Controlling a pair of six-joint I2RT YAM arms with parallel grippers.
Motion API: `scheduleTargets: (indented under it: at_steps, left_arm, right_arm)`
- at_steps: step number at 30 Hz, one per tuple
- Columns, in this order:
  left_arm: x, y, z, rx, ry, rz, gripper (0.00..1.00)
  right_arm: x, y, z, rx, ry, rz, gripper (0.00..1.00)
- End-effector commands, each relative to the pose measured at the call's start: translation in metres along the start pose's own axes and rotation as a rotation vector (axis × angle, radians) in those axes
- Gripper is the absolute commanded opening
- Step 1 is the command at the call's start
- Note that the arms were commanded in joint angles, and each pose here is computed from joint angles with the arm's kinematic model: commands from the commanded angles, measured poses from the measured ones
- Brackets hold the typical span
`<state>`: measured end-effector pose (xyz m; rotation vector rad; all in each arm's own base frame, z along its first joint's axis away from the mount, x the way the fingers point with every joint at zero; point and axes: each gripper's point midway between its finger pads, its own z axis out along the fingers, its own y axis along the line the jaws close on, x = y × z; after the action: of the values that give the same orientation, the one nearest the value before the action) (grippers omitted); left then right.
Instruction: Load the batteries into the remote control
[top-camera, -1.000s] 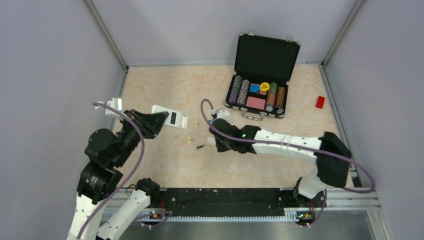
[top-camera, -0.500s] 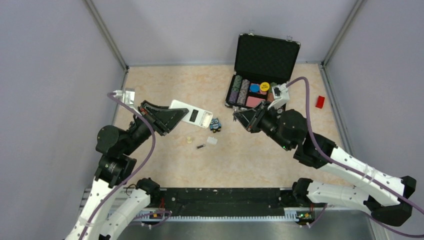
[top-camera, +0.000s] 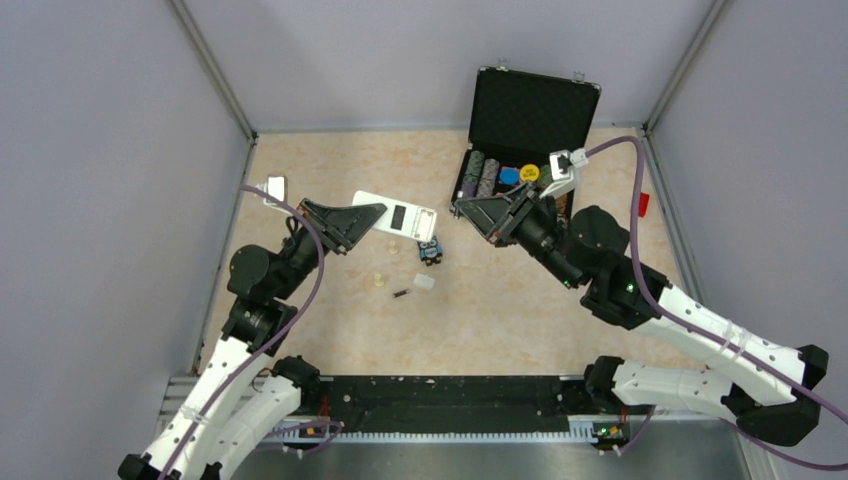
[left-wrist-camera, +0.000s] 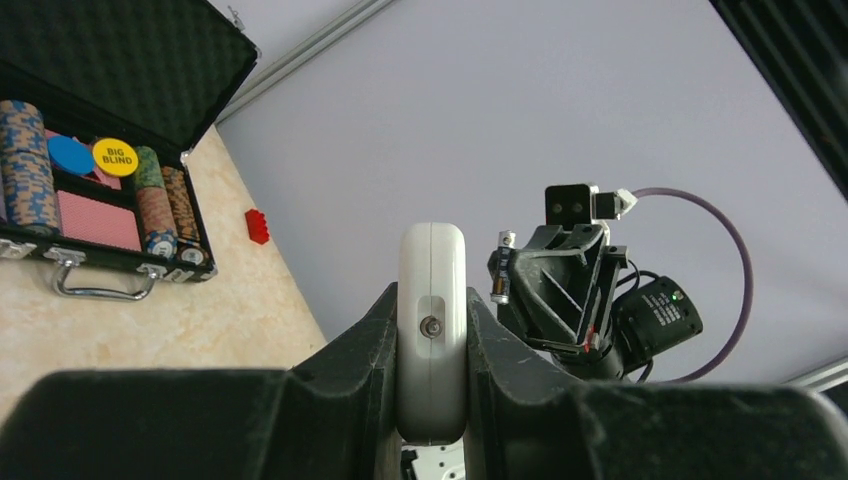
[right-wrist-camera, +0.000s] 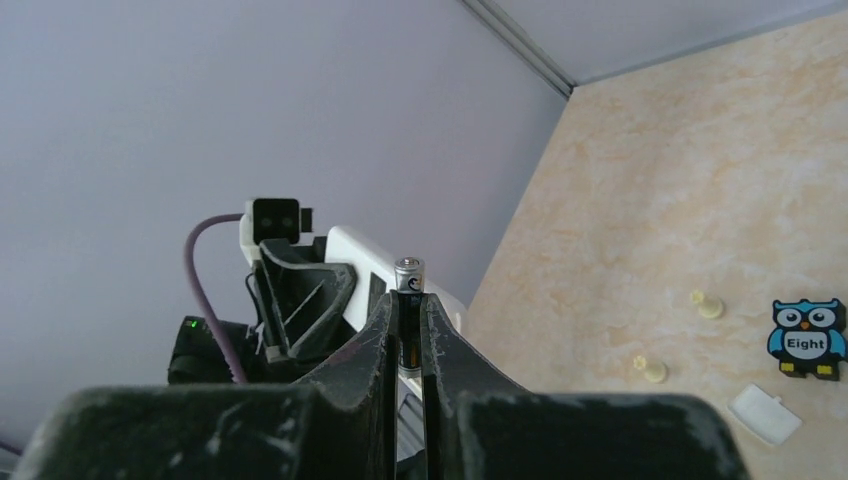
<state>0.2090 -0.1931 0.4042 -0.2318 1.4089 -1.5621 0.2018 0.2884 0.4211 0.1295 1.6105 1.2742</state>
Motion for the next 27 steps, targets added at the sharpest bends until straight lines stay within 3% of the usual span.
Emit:
scheduleTargets:
  at_steps: [1, 11, 27]
  left_arm:
    - [-0.017, -0.024, 0.0, 0.089, -0.085, -0.104, 0.0]
    - [-0.017, -0.004, -0.003, 0.038, -0.123, -0.198, 0.0]
    - [-0.022, 0.026, -0.008, -0.012, -0.224, -0.359, 0.0]
  right_arm:
    - [-0.019, 0.033, 0.007, -0.09, -0.043, 0.042, 0.06]
    - [-0.002, 0.04, 0.026, -0.076, -0.025, 0.016, 0.06]
    - [0.031, 0.006, 0.054, 0.289, -0.017, -0.285, 0.06]
